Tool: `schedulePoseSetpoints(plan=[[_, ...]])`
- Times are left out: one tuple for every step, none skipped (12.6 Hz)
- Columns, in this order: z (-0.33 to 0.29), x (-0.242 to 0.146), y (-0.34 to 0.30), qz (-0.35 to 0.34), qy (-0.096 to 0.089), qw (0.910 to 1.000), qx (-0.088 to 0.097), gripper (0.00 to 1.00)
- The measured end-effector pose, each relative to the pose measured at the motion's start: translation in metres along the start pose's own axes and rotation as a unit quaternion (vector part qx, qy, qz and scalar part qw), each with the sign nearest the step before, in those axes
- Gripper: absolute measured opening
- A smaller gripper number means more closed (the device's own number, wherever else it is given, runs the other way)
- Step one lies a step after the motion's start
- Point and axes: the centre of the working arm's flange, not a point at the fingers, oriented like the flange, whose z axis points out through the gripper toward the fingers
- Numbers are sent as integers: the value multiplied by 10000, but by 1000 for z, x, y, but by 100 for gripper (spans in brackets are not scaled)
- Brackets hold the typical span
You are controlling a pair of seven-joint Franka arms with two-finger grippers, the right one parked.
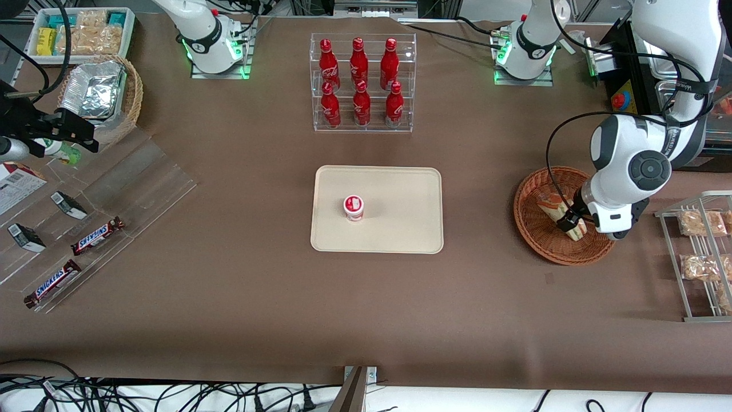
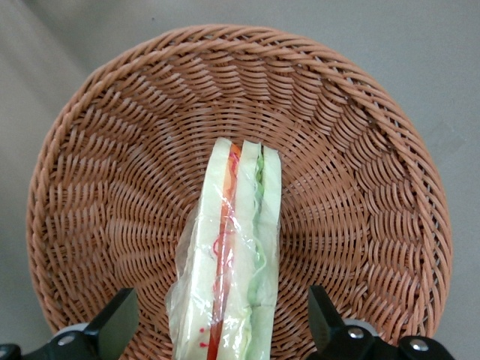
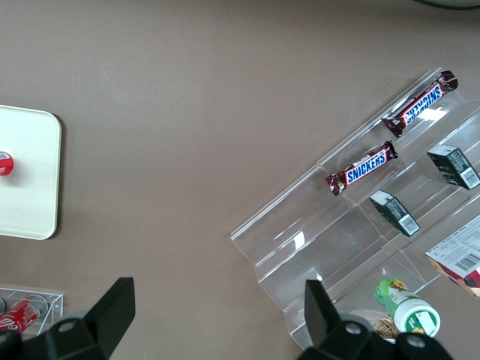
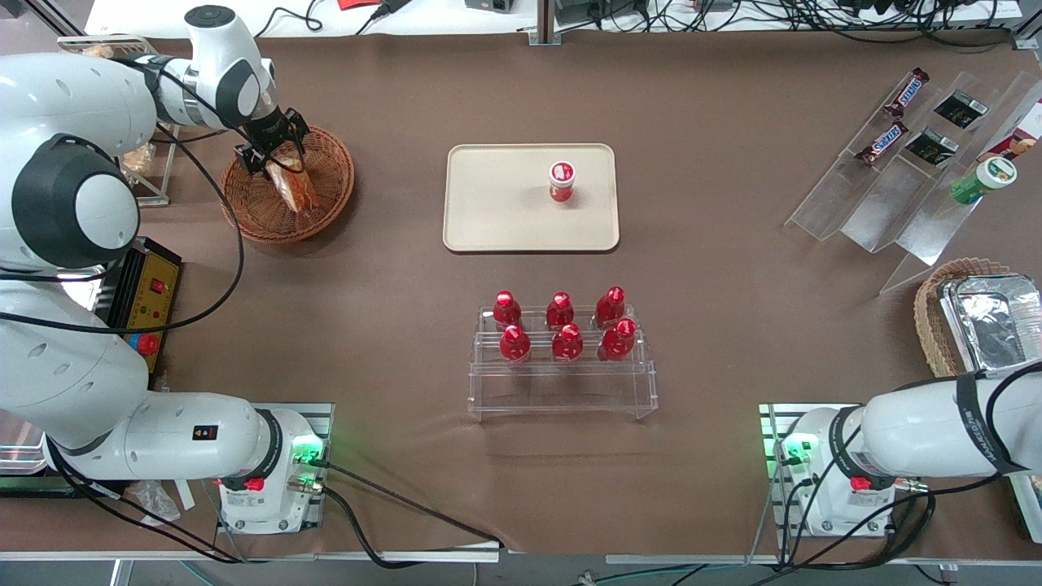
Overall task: Place sandwich from basket to tray
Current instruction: 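Close the left gripper on the sandwich and lift it from the basket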
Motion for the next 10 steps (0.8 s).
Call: schedulePoseSetpoints(plan=[[3,-2,0,-31,-2,10000,-5,100],[5,-3,0,-71,-5,10000,-7,100],[7,-4,0,-106,-8,9999,-2,97],[8,-6,1,-141,-12,9999,3,96],[9,-6,2,-153,-14,9999,6,85],[9,-7,2,-158,-14,9999,6,72],[9,-8,3,-154,-12,9999,4,59],[9,-9,4,-111,18,9999,20,48],[8,-10,4,-20,87,9999,63,39],[8,-12,6,75,136,9998,114,34]])
